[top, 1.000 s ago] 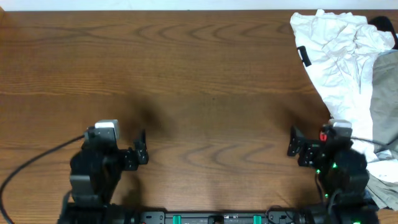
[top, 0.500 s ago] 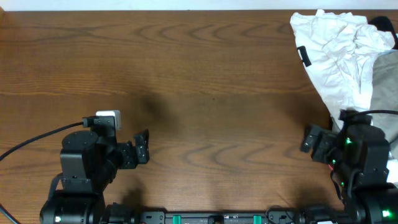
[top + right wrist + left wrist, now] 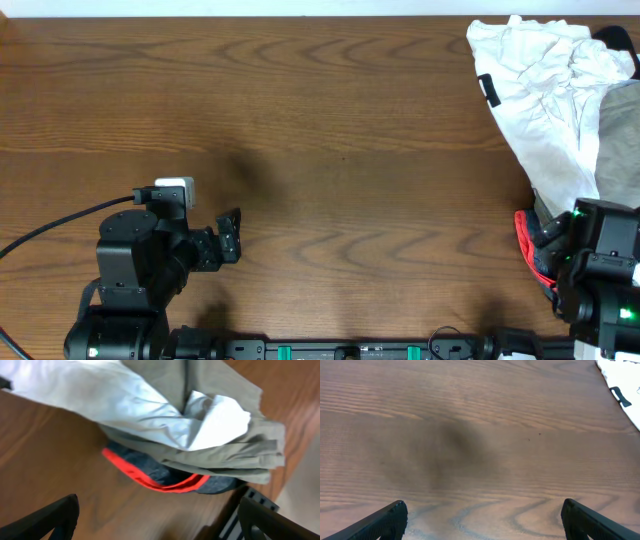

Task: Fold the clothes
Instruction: 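Reach the right gripper into the clothes pile and grasp the white shirt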

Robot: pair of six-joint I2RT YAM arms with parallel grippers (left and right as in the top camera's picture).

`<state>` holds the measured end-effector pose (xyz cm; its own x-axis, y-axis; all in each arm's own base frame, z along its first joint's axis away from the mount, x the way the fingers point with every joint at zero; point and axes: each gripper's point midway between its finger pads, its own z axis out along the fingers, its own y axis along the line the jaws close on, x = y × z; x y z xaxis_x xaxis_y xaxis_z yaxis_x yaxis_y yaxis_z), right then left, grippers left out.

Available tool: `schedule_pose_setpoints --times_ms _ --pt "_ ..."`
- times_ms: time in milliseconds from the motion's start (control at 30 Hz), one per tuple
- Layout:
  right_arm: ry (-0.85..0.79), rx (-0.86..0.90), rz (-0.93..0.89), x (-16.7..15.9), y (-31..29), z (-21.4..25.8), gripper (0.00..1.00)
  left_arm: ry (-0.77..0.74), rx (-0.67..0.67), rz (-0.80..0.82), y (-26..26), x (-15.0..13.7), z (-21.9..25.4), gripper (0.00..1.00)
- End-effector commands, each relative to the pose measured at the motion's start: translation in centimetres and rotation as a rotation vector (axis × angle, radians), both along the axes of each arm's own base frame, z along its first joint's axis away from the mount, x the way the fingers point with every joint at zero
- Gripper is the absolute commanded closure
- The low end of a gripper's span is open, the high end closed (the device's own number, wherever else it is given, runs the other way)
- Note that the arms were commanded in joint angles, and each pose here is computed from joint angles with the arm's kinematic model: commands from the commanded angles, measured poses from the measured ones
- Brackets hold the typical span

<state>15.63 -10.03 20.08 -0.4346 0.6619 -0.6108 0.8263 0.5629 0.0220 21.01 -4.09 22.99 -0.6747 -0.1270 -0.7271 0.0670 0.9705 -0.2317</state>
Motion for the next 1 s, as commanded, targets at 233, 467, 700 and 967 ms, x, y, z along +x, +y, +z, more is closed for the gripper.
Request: schedule_pose_setpoints --times_ms 233,467,700,967 --pt "0.187 0.019 -0.155 0.0 -3.7 -2.7 0.01 -0.016 -0.015 0.001 -0.1 0.1 0.8 0.02" --pt "0.299 0.156 -0.256 0.1 -5.2 -6.4 0.01 -0.026 -0.016 0.001 -0.1 0.3 1.0 0.02" --pt "0.326 0.217 -0.307 0.1 -7.4 -8.5 0.01 -0.028 -0.016 0.001 -0.1 0.3 1.0 0.02" --pt "0.322 0.263 -0.344 -0.3 -8.1 -10.3 0.17 -0.044 -0.017 0.001 -0.1 0.6 1.3 0.02"
